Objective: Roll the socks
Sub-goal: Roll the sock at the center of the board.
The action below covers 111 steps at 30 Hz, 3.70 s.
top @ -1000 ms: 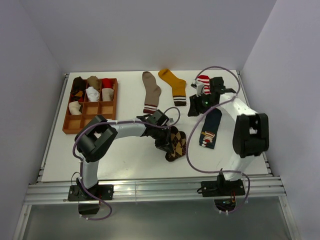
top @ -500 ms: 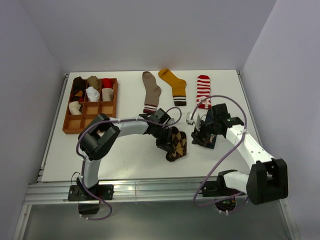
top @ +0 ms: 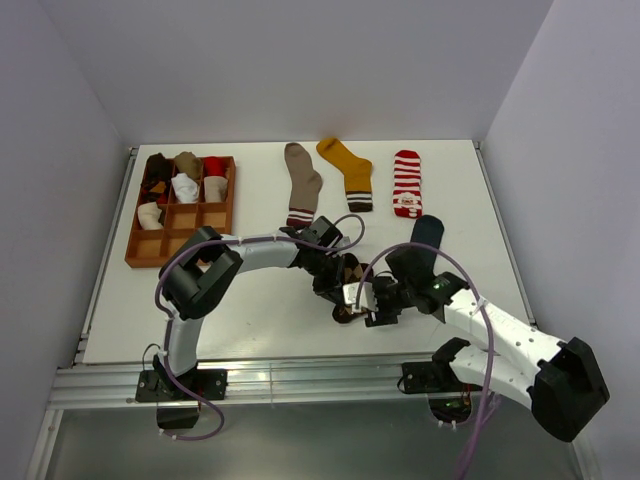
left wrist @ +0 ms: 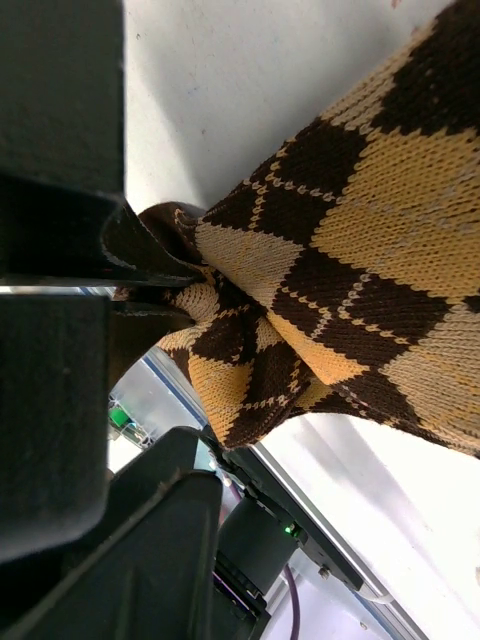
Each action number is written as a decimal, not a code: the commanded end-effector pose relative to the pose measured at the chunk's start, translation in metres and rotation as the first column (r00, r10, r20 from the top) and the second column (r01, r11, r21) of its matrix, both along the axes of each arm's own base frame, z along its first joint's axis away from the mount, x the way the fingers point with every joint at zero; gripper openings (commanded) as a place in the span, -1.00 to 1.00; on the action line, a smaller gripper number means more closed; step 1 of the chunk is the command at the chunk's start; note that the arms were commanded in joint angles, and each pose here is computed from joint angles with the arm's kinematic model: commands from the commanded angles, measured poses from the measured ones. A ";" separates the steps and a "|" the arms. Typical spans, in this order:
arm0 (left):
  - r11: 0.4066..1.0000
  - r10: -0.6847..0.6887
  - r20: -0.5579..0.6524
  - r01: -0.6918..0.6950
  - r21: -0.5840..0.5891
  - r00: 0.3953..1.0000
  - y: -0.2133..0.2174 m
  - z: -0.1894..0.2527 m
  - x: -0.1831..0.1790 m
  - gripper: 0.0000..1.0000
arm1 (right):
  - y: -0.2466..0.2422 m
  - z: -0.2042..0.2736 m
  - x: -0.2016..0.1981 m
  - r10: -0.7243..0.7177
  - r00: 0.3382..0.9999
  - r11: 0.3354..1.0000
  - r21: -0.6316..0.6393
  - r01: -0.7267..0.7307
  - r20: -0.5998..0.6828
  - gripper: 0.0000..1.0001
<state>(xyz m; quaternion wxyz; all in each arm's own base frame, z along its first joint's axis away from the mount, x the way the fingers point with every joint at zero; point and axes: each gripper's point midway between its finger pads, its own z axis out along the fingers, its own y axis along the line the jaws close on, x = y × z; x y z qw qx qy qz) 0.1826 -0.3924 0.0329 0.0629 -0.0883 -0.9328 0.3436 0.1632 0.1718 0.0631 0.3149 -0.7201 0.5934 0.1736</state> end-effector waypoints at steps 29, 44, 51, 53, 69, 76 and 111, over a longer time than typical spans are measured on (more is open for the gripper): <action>0.997 -0.023 0.019 0.022 0.079 1.000 0.017 -0.017 -0.006 -0.99 | 0.034 -0.050 0.021 0.033 0.990 0.977 -0.214 -0.004 0.135 -0.29; 0.981 0.189 0.240 -0.193 -0.006 0.952 0.036 0.045 0.071 -0.15 | 0.029 -0.065 0.015 0.026 0.993 0.974 -0.225 0.000 0.113 -0.74; 0.995 0.080 0.345 -0.052 -0.089 0.935 0.020 0.037 0.101 -0.04 | 0.032 -0.064 0.015 0.033 0.992 0.976 -0.216 -0.006 0.118 -0.75; 0.993 0.039 0.344 0.003 -0.121 0.938 0.014 0.034 0.097 -0.02 | 0.032 -0.064 0.016 0.032 0.992 0.976 -0.218 -0.006 0.118 -0.75; 0.953 -0.164 0.344 0.239 -0.187 0.925 -0.015 -0.009 0.090 0.05 | 0.031 -0.064 0.017 0.023 0.992 0.974 -0.228 0.005 0.122 -0.76; 0.954 -0.169 0.326 0.238 -0.184 0.930 -0.023 -0.015 0.093 -0.06 | 0.031 -0.065 0.019 0.022 0.992 0.971 -0.239 0.009 0.126 -0.77; 0.975 0.101 0.372 -0.016 -0.223 0.923 0.031 0.012 0.116 -0.99 | 0.043 -0.046 0.037 0.019 0.979 0.978 -0.206 0.023 0.201 -0.84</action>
